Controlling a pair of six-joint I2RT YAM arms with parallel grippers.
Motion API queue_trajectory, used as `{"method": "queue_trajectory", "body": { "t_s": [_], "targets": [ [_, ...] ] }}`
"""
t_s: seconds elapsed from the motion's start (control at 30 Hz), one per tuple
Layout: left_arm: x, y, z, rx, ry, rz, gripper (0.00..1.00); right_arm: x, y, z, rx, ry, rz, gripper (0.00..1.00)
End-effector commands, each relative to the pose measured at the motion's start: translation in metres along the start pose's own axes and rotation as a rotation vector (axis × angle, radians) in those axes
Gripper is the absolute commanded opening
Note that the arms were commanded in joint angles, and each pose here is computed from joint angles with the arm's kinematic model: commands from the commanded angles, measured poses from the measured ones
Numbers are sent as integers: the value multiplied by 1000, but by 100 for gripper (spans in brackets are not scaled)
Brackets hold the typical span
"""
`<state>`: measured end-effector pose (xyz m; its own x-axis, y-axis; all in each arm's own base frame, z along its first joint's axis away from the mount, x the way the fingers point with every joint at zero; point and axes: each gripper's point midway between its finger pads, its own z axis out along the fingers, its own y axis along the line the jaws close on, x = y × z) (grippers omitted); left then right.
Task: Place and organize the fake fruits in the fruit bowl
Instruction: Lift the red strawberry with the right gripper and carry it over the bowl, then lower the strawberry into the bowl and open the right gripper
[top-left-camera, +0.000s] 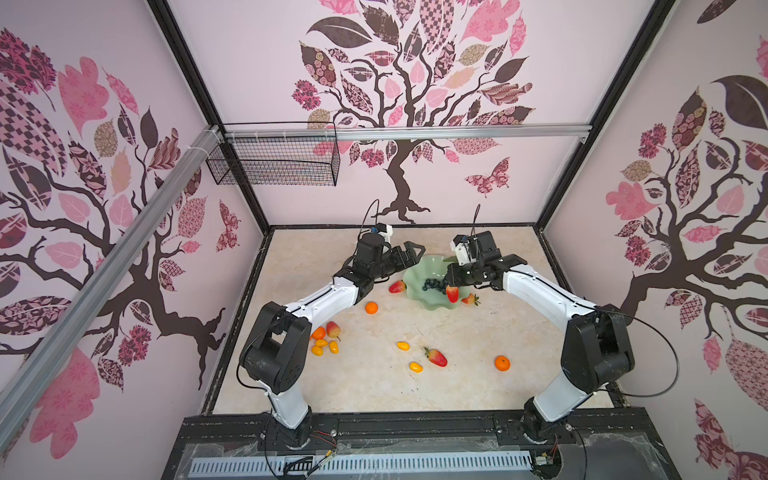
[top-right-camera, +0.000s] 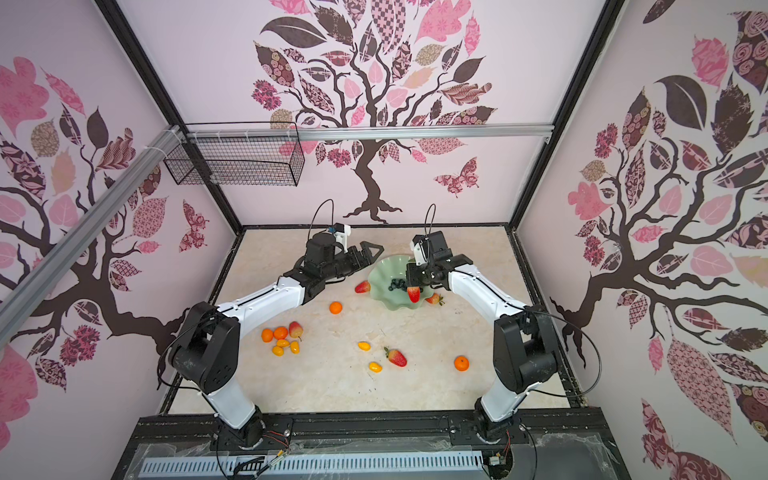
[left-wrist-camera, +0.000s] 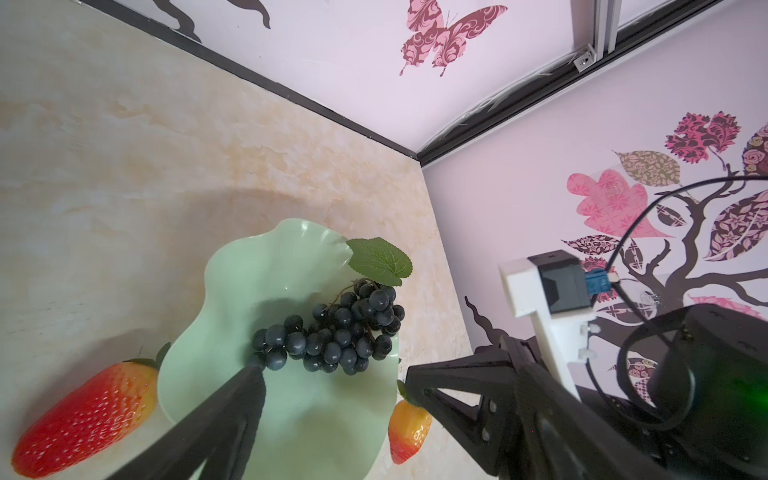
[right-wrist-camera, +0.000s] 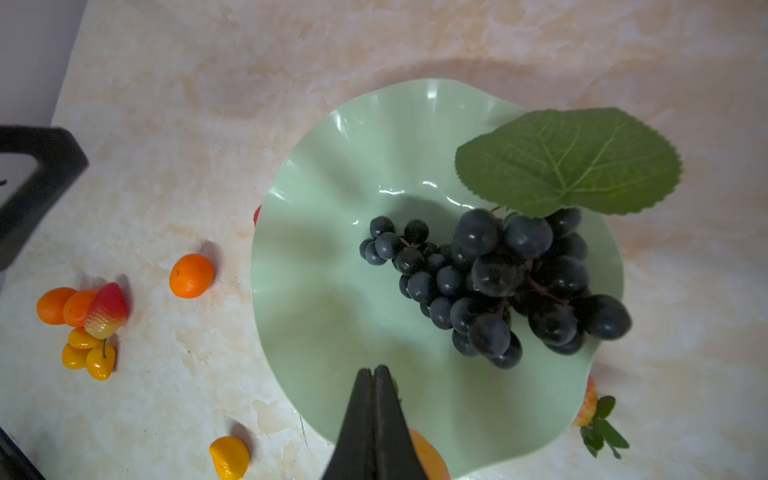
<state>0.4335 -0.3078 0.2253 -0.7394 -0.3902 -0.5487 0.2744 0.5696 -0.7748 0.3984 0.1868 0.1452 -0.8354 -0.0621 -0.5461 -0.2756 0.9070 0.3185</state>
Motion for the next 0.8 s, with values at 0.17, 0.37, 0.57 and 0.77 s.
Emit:
{"method": "queue_trajectory", "body": {
  "t_s": [0.17,0.37,0.57,0.77],
  "targets": [
    [0,9,0,-50,3,7,98,15,-2,19,43,116,-44,0],
    [1,10,1,-55,7,7,98,19,-4,36,60,153,-53,0],
    [4,14,4,-56,19,-6,98,23,-5,52,72,184,-58,2],
    [4,14,4,-59,21,-7,98,16,3,60,38,180,-50,17]
  ]
}}
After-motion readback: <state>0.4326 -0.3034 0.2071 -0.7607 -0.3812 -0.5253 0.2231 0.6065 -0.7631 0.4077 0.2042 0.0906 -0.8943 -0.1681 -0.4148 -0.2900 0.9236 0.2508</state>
